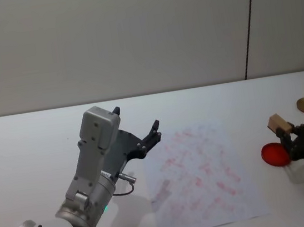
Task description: Use the one hand to pick up the stamp and affix it onto the A4 paper.
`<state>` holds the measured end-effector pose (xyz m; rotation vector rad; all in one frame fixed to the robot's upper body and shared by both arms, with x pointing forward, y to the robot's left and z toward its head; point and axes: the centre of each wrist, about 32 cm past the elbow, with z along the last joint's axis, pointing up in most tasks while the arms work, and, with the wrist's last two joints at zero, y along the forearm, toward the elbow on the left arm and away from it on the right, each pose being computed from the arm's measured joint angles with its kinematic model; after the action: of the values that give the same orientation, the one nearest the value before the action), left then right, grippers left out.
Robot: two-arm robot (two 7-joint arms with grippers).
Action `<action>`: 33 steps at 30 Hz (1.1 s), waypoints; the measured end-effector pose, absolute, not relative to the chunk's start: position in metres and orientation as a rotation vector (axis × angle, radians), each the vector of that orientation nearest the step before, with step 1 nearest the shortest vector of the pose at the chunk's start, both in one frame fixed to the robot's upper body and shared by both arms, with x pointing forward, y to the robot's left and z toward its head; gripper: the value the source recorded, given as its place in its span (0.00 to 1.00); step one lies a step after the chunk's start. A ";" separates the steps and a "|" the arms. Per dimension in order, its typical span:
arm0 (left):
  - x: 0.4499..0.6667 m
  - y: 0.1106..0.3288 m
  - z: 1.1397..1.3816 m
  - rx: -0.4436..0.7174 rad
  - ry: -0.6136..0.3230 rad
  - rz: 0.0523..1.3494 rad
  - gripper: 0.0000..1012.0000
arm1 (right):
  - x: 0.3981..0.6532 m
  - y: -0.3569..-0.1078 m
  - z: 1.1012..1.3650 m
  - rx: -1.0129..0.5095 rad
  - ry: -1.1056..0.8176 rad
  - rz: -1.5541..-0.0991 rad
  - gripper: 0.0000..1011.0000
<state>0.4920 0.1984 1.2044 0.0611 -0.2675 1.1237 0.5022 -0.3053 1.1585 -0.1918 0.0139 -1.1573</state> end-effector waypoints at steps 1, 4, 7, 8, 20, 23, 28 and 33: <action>0.492 0.198 1.204 0.061 -0.268 1.124 0.98 | 0.502 -0.306 1.158 -0.194 0.017 -1.158 0.21; 0.492 0.198 1.204 0.061 -0.268 1.124 0.98 | 0.503 -0.307 1.155 -0.198 0.029 -1.156 0.21; 0.492 0.198 1.204 0.061 -0.268 1.124 0.98 | 0.504 -0.307 1.152 -0.202 0.039 -1.152 0.21; 0.492 0.198 1.204 0.061 -0.268 1.124 0.98 | 0.504 -0.307 1.152 -0.204 0.041 -1.151 0.21; 0.492 0.198 1.204 0.061 -0.268 1.124 0.98 | 0.505 -0.306 1.142 -0.229 0.080 -1.141 0.21; 0.492 0.198 1.204 0.061 -0.268 1.124 0.98 | 0.505 -0.306 1.139 -0.236 0.089 -1.142 0.21; 0.492 0.198 1.204 0.061 -0.268 1.124 0.98 | 0.506 -0.306 1.136 -0.247 0.105 -1.146 0.21; 0.492 0.198 1.204 0.061 -0.268 1.124 0.98 | 0.508 -0.306 1.134 -0.255 0.115 -1.149 0.23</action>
<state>0.4920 0.1984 1.2044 0.0612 -0.2676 1.1237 0.5076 -0.3061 1.1337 -0.2551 0.1146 -1.1488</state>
